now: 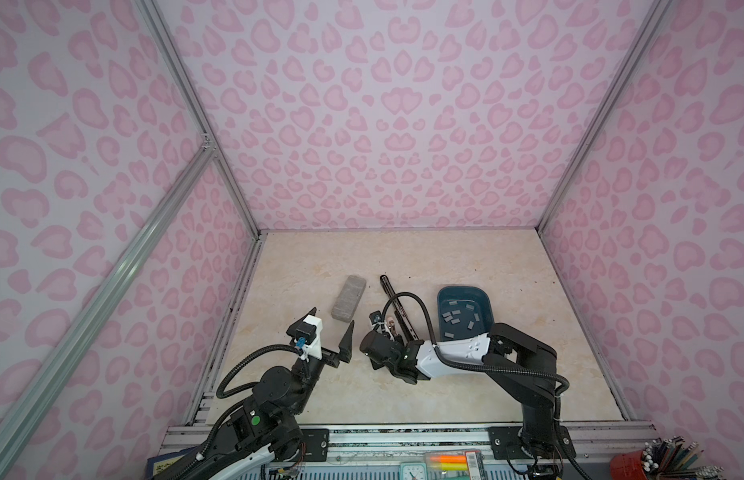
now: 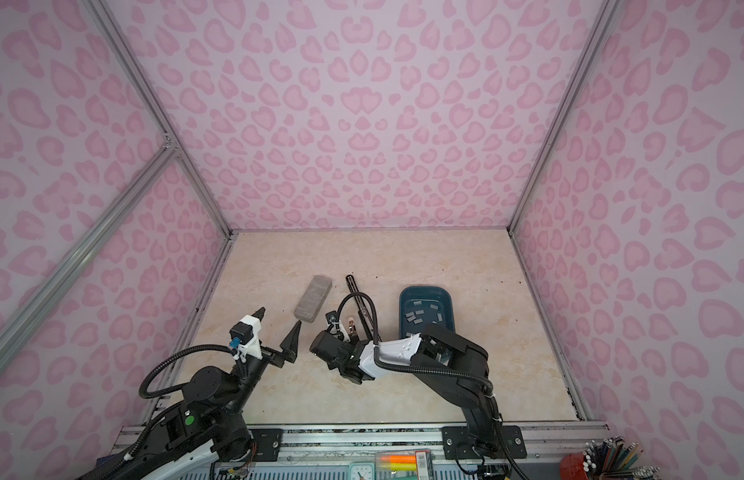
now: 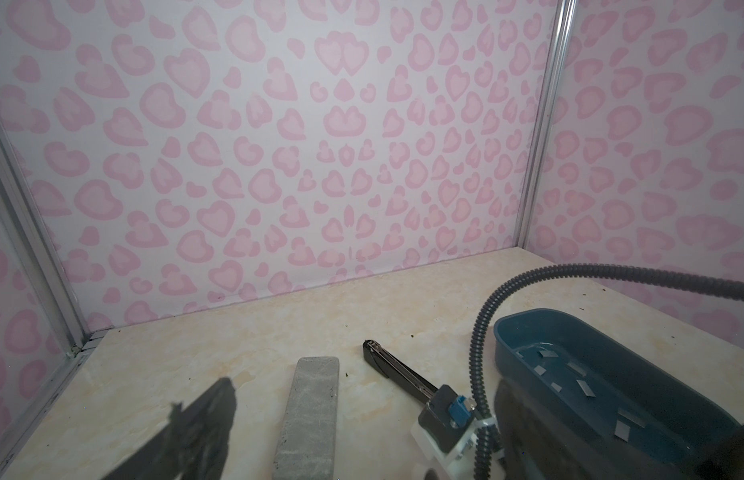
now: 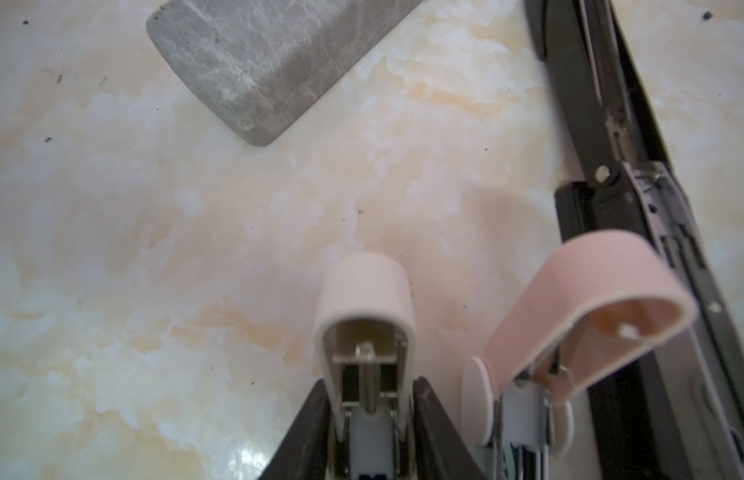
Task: Load the staples into the stapler
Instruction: 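Lower the white pack beside the pink pack and open the right gripper, then move the right gripper over the teal tray while the left gripper nears the eraser, then lower the open right gripper into the teal tray onto a staple strip, then close the right gripper on a silver staple strip in the tray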
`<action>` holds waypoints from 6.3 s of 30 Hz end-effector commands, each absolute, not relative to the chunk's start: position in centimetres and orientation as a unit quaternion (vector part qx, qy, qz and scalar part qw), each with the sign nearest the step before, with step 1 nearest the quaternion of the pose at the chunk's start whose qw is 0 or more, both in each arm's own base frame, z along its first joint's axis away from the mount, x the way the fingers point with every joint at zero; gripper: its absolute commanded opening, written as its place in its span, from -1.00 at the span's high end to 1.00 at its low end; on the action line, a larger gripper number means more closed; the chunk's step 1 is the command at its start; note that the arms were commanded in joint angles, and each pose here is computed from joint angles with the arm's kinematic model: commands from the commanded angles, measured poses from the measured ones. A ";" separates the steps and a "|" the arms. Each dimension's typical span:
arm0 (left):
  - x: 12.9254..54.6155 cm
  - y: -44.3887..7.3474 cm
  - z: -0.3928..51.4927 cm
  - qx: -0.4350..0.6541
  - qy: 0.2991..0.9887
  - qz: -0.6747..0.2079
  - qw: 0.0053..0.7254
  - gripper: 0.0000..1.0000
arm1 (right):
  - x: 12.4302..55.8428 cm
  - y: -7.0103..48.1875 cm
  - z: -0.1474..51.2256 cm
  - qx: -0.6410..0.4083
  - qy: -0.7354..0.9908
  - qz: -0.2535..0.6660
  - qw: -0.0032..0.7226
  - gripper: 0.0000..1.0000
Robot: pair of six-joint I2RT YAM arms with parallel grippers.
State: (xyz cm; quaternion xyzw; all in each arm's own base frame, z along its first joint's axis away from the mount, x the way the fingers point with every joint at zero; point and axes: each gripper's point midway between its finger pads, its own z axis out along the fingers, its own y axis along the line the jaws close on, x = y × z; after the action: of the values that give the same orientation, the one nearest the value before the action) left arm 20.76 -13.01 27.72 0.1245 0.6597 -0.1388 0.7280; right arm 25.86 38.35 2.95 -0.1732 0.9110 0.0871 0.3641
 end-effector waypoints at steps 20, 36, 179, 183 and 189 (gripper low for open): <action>21.8 -10.7 28.5 0.013 0.653 -0.147 0.743 -0.95 | 22.8 32.2 14.2 -0.113 0.847 0.175 0.489 -0.31; 23.8 -9.2 28.3 -0.069 0.717 -0.117 0.684 -0.95 | 24.0 21.4 21.2 0.015 0.812 0.068 0.580 -0.95; 35.1 -11.2 18.3 -0.076 0.833 -0.025 0.548 -0.94 | 31.0 7.9 0.4 0.154 0.967 -0.016 0.203 0.52; 35.1 -11.1 18.2 -0.076 0.833 -0.023 0.547 -0.94 | 31.0 8.1 0.3 0.154 0.967 -0.012 0.200 0.61; 35.1 -11.2 18.2 -0.076 0.834 -0.024 0.546 -0.94 | 31.0 8.1 0.4 0.155 0.967 -0.013 0.201 0.68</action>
State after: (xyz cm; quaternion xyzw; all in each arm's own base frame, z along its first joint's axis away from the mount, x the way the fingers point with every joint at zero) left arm 34.91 -11.29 17.76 -0.0689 0.8374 -0.0258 0.5416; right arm 33.02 8.23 1.75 0.1646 0.9549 -0.0036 0.2473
